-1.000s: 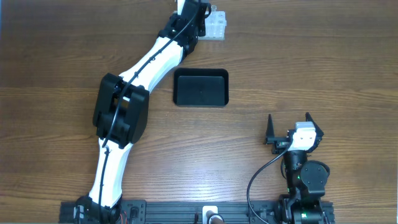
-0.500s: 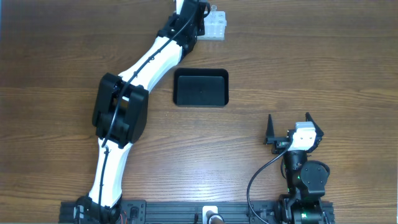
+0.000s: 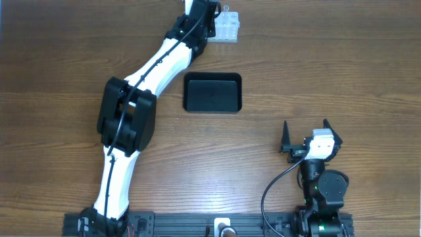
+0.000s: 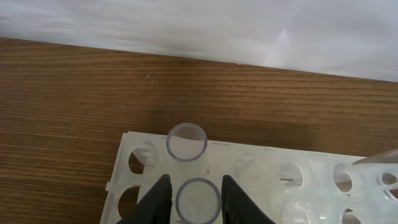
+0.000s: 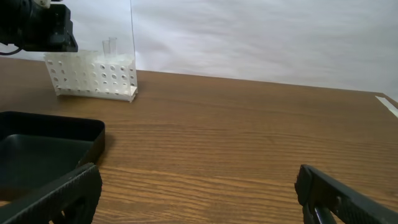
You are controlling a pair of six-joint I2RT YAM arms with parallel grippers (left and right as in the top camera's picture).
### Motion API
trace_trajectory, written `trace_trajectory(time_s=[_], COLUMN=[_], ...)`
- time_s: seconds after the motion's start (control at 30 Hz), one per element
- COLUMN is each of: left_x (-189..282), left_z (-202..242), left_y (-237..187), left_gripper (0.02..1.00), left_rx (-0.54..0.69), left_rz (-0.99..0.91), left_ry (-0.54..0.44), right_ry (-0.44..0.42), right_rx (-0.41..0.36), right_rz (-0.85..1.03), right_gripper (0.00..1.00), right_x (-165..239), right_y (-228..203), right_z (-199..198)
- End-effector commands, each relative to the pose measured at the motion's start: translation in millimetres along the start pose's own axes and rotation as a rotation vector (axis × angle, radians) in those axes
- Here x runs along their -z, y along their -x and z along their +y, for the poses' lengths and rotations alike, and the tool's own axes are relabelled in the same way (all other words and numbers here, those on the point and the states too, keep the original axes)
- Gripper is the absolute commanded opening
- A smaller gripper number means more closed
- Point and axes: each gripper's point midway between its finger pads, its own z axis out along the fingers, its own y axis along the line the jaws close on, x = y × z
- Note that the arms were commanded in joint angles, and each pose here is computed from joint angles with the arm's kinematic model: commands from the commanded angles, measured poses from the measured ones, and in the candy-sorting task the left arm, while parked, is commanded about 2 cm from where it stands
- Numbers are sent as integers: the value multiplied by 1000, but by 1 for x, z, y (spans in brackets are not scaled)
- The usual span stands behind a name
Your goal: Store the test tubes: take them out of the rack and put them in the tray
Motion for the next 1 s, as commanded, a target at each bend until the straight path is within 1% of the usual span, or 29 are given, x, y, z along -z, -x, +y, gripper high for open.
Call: trace_trajectory(time_s=[0.03, 0.4, 0.6, 0.63, 0.7, 1.0], left_x=[17, 18, 21, 22, 23, 37], left_z=[-1, -1, -1, -1, 0, 1], left_y=[33, 33, 38, 39, 41, 58], left_gripper=[191, 174, 128, 86, 73, 64], left_rx=[40, 40, 43, 44, 46, 60], left_rz=[-59, -60, -68, -70, -74, -104], left_ry=[-17, -18, -20, -21, -22, -31], right_ry=[1, 1, 1, 1, 1, 1], right_rx=[1, 1, 1, 1, 1, 1], right_rz=[4, 3, 3, 3, 3, 3], right_gripper=[991, 991, 991, 993, 993, 991], right_x=[0, 0, 0, 0, 0, 0], right_y=[-2, -2, -2, -2, -2, -2], right_z=[0, 0, 0, 0, 0, 0])
